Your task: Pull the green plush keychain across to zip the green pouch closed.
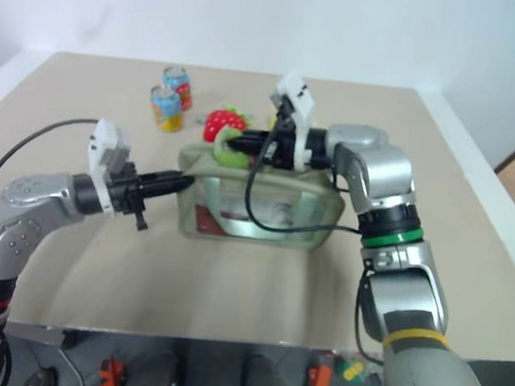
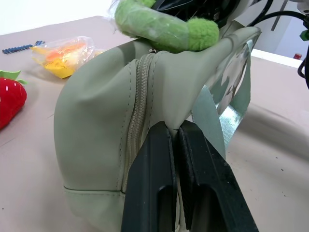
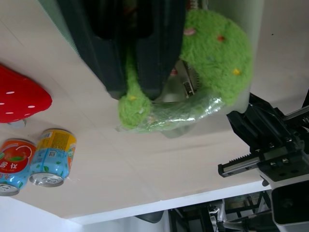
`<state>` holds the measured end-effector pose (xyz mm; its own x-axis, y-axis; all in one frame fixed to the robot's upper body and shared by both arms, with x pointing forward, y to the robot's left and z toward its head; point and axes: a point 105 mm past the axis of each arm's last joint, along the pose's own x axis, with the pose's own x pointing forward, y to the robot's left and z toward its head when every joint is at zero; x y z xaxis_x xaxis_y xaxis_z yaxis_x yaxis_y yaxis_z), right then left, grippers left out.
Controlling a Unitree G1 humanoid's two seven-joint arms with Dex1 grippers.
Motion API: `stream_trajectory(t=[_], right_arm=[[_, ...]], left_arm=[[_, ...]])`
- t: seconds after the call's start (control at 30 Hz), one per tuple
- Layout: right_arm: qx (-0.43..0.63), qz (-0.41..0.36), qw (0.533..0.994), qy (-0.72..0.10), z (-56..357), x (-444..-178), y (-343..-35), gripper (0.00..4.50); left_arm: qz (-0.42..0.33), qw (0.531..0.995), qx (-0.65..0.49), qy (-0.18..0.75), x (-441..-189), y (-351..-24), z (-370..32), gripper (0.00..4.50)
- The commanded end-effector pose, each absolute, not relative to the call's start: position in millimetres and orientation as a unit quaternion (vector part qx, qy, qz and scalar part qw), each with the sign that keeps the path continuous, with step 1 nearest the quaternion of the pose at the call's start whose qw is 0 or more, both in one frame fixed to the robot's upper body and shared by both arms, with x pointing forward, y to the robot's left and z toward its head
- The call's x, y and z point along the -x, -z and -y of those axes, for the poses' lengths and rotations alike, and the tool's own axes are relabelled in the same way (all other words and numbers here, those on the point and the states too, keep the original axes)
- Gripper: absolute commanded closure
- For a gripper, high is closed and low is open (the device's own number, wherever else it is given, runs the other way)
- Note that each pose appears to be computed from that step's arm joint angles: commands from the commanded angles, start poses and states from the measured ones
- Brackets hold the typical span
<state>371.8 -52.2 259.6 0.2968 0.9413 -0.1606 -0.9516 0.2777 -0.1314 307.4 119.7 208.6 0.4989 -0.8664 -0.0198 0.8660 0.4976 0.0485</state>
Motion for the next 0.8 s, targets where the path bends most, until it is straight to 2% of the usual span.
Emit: stream_trajectory(t=[0.03, 0.17, 0.3, 0.47, 0.8], right_arm=[[0.102, 0.076, 0.791, -0.599, 59, -359, -298, 4.49], [0.111, 0.155, 0.795, -0.576, 78, -350, -326, 4.49], [0.147, 0.183, 0.811, -0.536, 114, -346, -333, 4.49], [0.19, 0.167, 0.846, -0.47, 161, -347, -322, 4.49], [0.289, 0.113, 0.895, -0.32, 241, -352, -301, 4.49]], left_arm=[[0.009, 0.865, -0.031, 0.5, -310, -210, -115, 4.5], [0.021, 0.868, -0.027, 0.495, -311, -215, -114, 4.5], [0.032, 0.879, -0.03, 0.475, -317, -220, -115, 4.5], [0.059, 0.891, -0.004, 0.45, -322, -231, -113, 4.5], [0.06, 0.89, -0.013, 0.451, -319, -229, -111, 4.5]])
